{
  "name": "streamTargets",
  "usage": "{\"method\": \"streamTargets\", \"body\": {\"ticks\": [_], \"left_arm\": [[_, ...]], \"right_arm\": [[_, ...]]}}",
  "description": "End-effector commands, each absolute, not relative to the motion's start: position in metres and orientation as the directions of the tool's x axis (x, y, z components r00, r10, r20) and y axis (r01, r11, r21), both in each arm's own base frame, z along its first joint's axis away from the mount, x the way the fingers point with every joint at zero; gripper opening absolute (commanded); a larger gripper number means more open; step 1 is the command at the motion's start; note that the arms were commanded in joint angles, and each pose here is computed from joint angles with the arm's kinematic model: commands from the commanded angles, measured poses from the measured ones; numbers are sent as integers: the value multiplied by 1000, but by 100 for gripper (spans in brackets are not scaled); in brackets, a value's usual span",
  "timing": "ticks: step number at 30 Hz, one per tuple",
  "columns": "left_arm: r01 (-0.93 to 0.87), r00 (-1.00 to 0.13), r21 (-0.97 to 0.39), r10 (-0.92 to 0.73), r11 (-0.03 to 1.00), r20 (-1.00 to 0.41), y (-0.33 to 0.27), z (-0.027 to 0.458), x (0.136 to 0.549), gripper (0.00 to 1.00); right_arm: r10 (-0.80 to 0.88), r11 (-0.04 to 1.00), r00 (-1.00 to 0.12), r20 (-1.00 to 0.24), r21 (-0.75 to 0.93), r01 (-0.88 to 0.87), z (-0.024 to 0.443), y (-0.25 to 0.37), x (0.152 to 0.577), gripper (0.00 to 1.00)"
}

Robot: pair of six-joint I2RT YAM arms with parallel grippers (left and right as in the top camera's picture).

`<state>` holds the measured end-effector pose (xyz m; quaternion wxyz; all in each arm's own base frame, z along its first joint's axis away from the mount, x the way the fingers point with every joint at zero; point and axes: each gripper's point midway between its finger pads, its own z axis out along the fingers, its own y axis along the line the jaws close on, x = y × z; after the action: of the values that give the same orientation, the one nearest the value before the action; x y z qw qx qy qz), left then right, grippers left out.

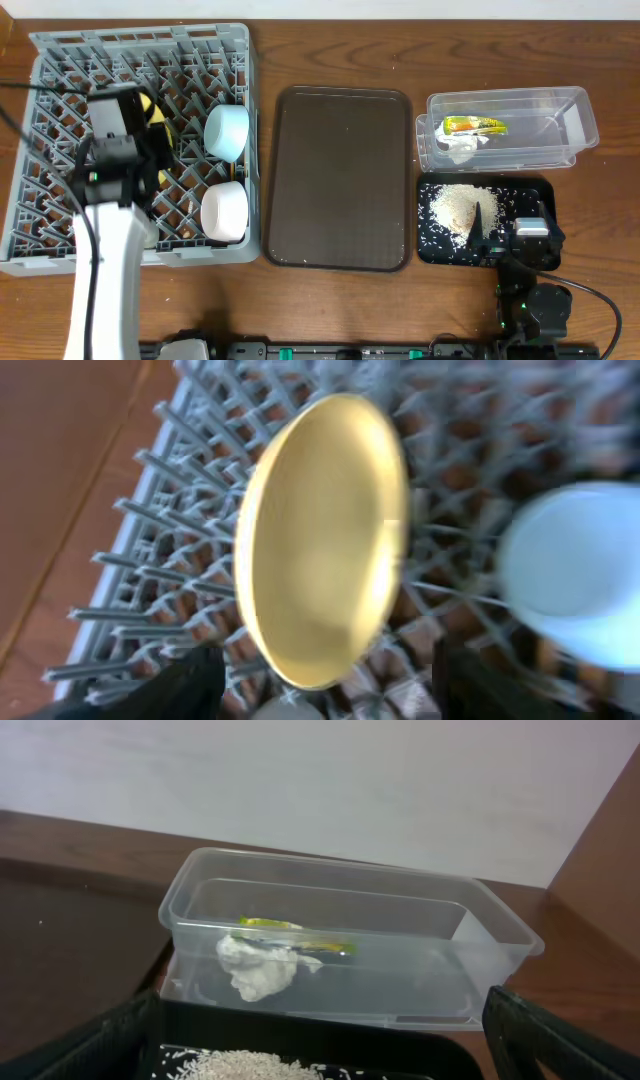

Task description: Sort waste into correct bins and load items into the dishwasher

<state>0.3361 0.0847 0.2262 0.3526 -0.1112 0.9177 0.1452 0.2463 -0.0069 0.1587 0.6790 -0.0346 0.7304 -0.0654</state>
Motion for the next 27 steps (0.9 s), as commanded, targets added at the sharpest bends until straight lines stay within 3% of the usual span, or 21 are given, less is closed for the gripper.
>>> {"method": "streamTargets", "body": {"ticks": [1, 8, 10, 13, 15, 16, 19, 20, 27], "left_arm": [[-207, -675, 11, -135, 978, -726, 39, 249, 328, 69], [-73, -752, -158, -159, 985, -640, -29, 241, 295, 68], [-50, -783, -157, -136, 986, -607, -40, 228, 292, 58], [-5, -813, -149, -91, 989, -575, -56, 208, 299, 25], [40, -821, -136, -45, 990, -570, -69, 195, 312, 15], [60, -824, -122, -20, 991, -567, -73, 189, 318, 15], [44, -844, -69, 1, 997, -537, -73, 162, 338, 39], [44, -852, -65, 3, 997, -524, -74, 154, 342, 42], [31, -925, -36, 15, 999, -379, -76, 87, 355, 43]], "right_arm": [[-129, 990, -75, -989, -132, 49, 158, -9, 246, 99], [-129, 990, -75, -989, -132, 49, 158, -9, 246, 99], [-129, 990, -75, -989, -132, 49, 158, -9, 246, 99], [-129, 990, -75, -989, -132, 49, 158, -9, 246, 99], [-129, 990, -75, -989, -132, 49, 158, -9, 246, 99], [-129, 990, -75, -989, -132, 49, 158, -9, 246, 99], [-129, 990, -75, -989, -133, 49, 158, -9, 246, 99], [-129, 990, -75, -989, -132, 49, 158, -9, 246, 99], [-129, 990, -75, -989, -132, 49, 158, -9, 246, 99]]}}
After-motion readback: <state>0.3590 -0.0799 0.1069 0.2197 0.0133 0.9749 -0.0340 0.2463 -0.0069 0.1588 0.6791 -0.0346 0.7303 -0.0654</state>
